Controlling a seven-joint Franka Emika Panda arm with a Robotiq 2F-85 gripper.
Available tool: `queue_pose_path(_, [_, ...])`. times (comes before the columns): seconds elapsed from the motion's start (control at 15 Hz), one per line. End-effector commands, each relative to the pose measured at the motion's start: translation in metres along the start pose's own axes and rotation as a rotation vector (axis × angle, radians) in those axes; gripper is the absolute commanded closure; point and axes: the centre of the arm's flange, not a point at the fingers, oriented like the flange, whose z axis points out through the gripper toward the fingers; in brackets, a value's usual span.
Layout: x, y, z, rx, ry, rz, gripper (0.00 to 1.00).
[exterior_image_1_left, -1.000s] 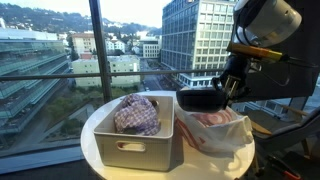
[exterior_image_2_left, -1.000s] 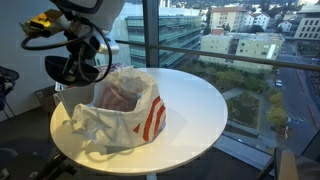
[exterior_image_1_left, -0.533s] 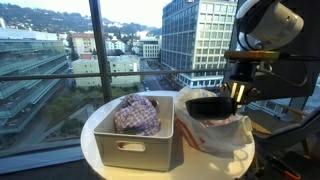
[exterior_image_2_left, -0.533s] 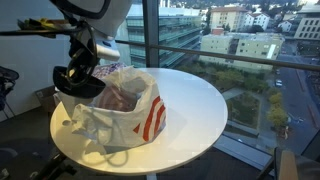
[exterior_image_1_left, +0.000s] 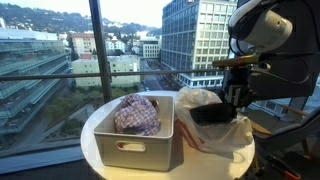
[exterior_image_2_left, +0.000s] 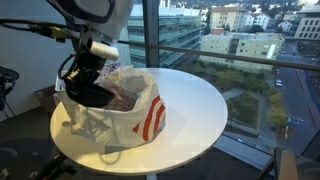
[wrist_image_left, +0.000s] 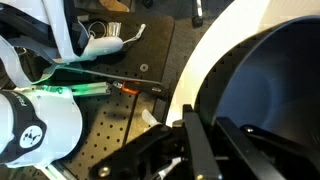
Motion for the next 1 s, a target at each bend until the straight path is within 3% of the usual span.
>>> queue_pose_path(0.0, [-0.009,-0.015,-0.015,0.013,0.068,0.087,0.96])
queue_pose_path(0.4, [0.007,-0.045,-0.014,-0.043,0.104,0.181,0.96])
queue_pose_path(0.87, [0.028,-0.100,0.013,-0.139,0.137,0.183,0.96])
queue_pose_path(0.93, [0.028,-0.103,0.014,-0.151,0.154,0.186,0.83])
